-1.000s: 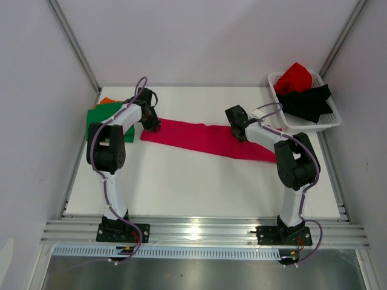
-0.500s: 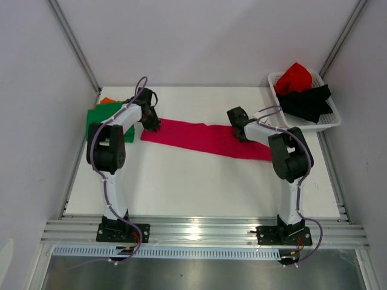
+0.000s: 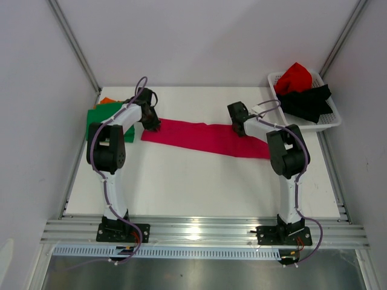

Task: Fold and stack the t-shirts
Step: Fold the other side of the tshirt into a rectangle

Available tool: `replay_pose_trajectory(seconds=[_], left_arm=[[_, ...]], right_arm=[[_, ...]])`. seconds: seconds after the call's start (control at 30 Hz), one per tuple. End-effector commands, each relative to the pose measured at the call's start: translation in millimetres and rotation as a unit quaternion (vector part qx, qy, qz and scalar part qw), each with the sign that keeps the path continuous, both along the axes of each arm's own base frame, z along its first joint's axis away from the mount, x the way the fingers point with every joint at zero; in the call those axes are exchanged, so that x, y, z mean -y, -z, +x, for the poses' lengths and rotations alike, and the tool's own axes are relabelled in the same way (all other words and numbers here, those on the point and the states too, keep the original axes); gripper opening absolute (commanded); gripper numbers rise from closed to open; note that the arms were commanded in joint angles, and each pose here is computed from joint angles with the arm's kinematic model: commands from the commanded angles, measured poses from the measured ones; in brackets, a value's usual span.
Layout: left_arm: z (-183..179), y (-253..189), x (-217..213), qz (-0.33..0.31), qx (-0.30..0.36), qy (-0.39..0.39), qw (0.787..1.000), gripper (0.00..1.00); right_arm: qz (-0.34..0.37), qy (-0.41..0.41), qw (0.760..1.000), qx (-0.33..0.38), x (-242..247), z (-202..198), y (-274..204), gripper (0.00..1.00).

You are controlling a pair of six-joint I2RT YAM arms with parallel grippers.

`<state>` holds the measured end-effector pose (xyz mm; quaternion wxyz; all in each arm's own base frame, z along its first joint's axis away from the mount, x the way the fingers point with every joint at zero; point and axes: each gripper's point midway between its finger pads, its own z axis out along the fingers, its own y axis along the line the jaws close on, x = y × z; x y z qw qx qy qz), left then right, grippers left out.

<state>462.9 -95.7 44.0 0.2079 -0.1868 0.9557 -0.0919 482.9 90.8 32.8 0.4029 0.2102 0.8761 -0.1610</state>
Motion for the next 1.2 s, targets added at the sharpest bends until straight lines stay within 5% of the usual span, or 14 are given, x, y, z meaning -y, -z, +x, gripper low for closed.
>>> replay_pose_trajectory(seconds=[0.0,0.43,0.9,1.17], left_arm=[[3.8,-16.2,5.0,-0.005,0.024,0.016,1.000,0.20],[5.3,-15.8,4.3,-0.002,0.030,0.020,0.999,0.19],[-5.9,-52.5,34.5,-0.091,0.066,0.059,0.992,0.25],[-15.7,-88.4,49.6,-0.137,0.098,0.086,0.982,0.28]], right_arm=[[0.000,-0.017,0.998,0.052,-5.0,33.3,-24.6,0.23],[0.001,-0.081,0.990,0.117,-21.8,64.9,-63.0,0.23],[0.056,-0.106,0.990,0.069,-55.7,-23.9,-59.5,0.23],[0.121,-0.230,0.962,0.081,-129.9,-47.1,-54.4,0.24]])
